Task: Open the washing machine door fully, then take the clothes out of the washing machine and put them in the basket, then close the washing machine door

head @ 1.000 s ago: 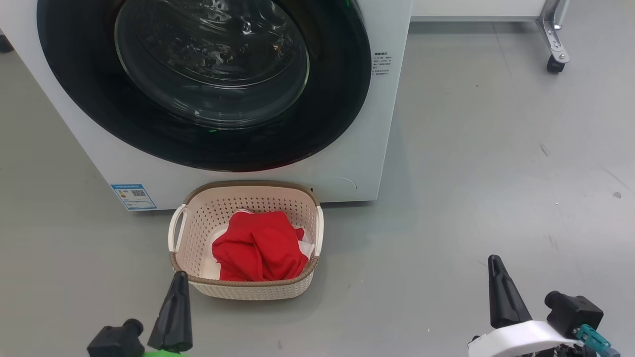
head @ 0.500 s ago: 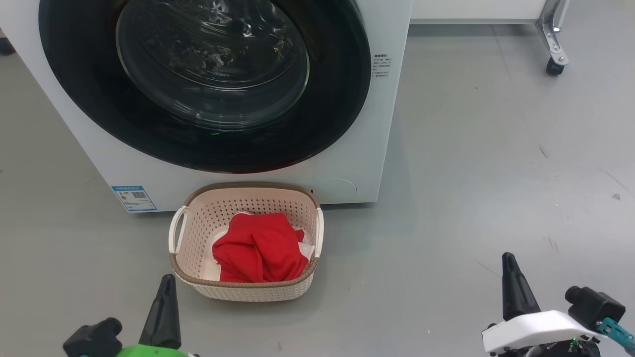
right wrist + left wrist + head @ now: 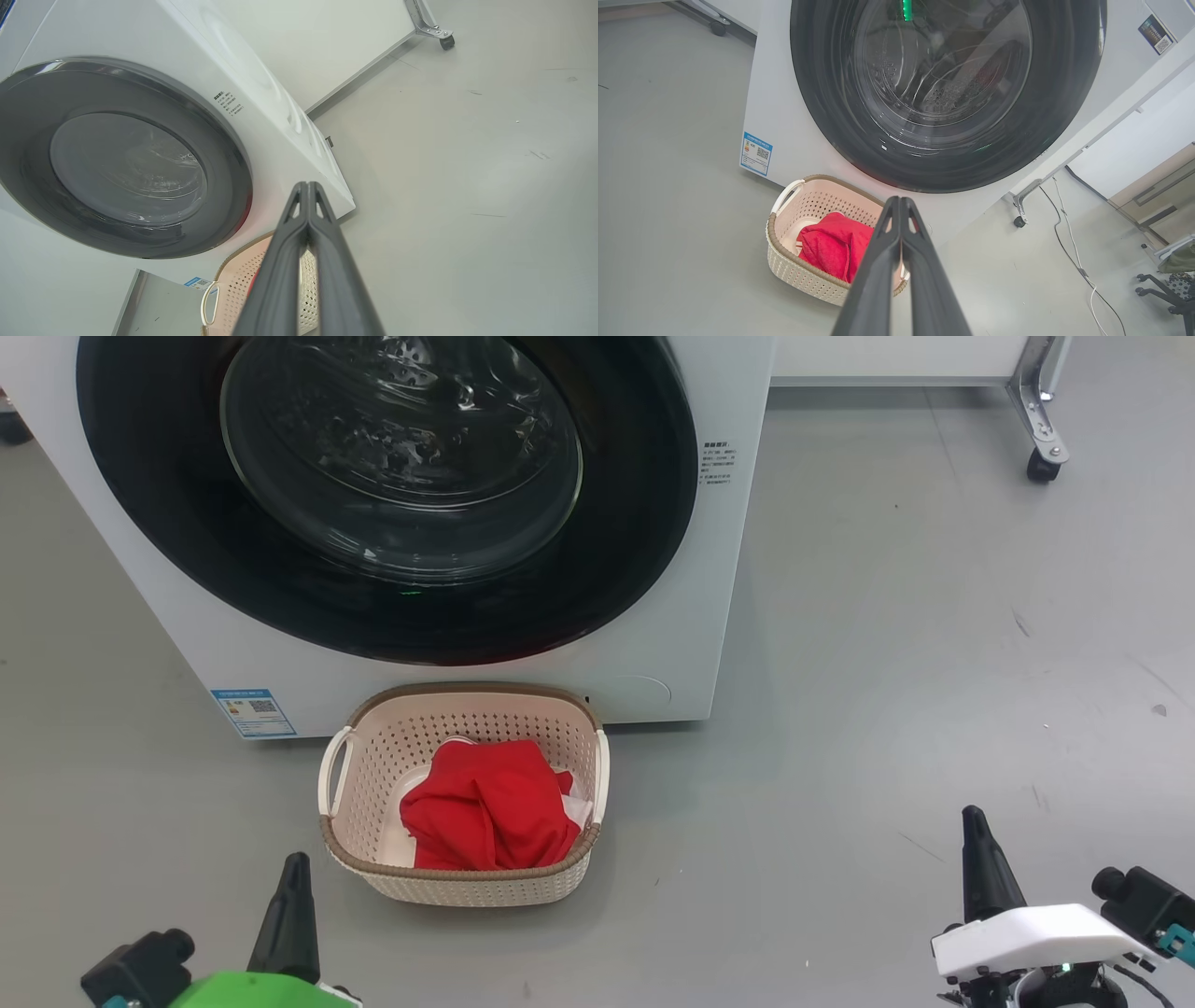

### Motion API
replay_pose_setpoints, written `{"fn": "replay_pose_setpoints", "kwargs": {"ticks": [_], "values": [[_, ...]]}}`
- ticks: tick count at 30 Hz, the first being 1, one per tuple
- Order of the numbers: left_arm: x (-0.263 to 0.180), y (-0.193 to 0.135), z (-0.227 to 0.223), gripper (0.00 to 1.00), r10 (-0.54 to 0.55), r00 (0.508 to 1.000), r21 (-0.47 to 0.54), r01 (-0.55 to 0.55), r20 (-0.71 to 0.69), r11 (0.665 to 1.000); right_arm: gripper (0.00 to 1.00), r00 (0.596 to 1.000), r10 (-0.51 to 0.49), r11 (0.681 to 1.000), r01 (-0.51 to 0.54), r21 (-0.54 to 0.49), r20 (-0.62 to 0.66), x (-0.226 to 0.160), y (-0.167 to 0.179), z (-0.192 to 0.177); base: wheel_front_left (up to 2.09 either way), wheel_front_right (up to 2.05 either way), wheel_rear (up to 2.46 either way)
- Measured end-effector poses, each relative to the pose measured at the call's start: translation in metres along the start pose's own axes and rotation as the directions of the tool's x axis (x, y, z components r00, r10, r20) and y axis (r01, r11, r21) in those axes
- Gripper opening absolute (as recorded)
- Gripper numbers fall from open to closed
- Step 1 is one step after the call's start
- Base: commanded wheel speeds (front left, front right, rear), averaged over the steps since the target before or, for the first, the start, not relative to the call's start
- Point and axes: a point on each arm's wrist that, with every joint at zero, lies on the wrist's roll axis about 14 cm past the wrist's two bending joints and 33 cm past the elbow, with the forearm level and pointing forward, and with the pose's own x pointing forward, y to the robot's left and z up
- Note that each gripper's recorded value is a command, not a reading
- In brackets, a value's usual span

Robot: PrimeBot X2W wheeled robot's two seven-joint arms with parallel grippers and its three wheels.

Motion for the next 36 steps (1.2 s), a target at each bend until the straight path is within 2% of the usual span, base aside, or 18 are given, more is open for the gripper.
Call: {"fn": "replay_pose_setpoints", "kwargs": {"ticks": [17, 28, 36], "values": [[0.007, 0.008, 0.007, 0.0, 0.02, 1.0, -0.184, -0.021, -0.006, 0.983, 0.0, 1.0, -0.027, 0.983, 0.028, 0.181, -0.008, 0.005, -0.01, 0.007, 0.0, 0.0, 0.0], [0.011, 0.011, 0.01, 0.0, 0.018, 1.0, -0.293, -0.021, -0.013, 0.956, 0.0, 0.999, -0.035, 0.957, 0.035, 0.287, -0.004, 0.009, -0.014, 0.013, 0.0, 0.0, 0.0], [0.012, 0.016, 0.013, 0.0, 0.024, 1.0, -0.39, -0.028, -0.017, 0.92, 0.0, 0.999, -0.036, 0.924, 0.032, 0.381, 0.001, 0.012, -0.016, 0.019, 0.0, 0.0, 0.0]]}}
